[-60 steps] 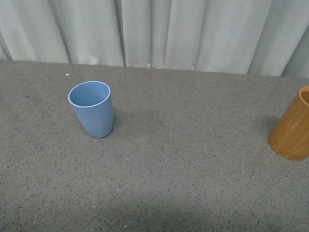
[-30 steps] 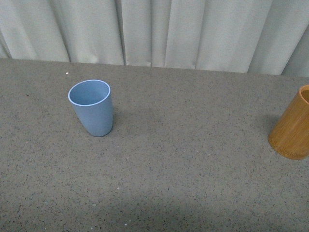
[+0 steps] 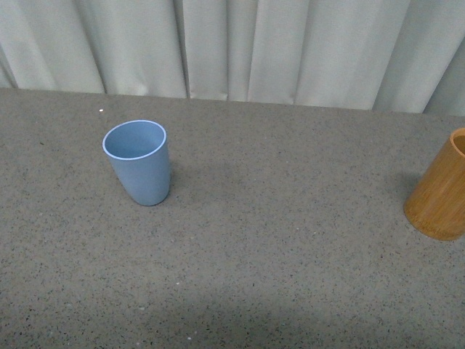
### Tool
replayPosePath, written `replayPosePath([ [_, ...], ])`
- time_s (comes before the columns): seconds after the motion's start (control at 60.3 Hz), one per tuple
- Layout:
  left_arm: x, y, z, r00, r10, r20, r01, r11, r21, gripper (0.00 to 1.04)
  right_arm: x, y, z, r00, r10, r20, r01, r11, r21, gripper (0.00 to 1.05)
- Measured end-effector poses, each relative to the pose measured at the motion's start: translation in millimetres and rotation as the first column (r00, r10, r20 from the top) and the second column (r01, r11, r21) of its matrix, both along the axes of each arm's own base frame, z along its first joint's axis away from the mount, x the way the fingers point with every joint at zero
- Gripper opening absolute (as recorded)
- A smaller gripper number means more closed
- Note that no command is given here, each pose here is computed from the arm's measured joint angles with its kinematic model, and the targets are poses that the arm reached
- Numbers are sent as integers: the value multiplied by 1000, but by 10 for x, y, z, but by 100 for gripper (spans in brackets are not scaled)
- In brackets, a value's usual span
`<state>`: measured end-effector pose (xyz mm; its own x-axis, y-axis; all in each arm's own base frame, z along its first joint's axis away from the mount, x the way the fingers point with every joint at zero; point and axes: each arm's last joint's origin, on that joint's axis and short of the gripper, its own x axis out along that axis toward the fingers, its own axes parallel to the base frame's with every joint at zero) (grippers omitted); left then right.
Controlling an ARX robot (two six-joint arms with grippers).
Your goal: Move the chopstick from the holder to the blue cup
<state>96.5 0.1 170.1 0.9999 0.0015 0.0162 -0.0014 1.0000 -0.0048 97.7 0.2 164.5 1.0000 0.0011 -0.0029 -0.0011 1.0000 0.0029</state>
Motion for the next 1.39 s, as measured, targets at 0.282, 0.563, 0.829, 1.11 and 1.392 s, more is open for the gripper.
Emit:
replayPosePath([
  [0.282, 0, 0, 0, 1000, 0, 0, 0, 1000, 0, 98, 0, 0, 0, 1000, 0, 0, 0, 1000, 0, 95],
  [0.563, 0, 0, 0, 1000, 0, 0, 0, 1000, 0, 98, 0, 0, 0, 1000, 0, 0, 0, 1000, 0, 95],
  [0.829, 0, 0, 0, 1000, 0, 0, 0, 1000, 0, 98, 0, 0, 0, 1000, 0, 0, 0, 1000, 0, 95],
  [1.11, 0, 0, 0, 1000, 0, 0, 0, 1000, 0, 98, 0, 0, 0, 1000, 0, 0, 0, 1000, 0, 95],
  [1.392, 0, 0, 0, 1000, 0, 0, 0, 1000, 0, 98, 0, 0, 0, 1000, 0, 0, 0, 1000, 0, 95],
])
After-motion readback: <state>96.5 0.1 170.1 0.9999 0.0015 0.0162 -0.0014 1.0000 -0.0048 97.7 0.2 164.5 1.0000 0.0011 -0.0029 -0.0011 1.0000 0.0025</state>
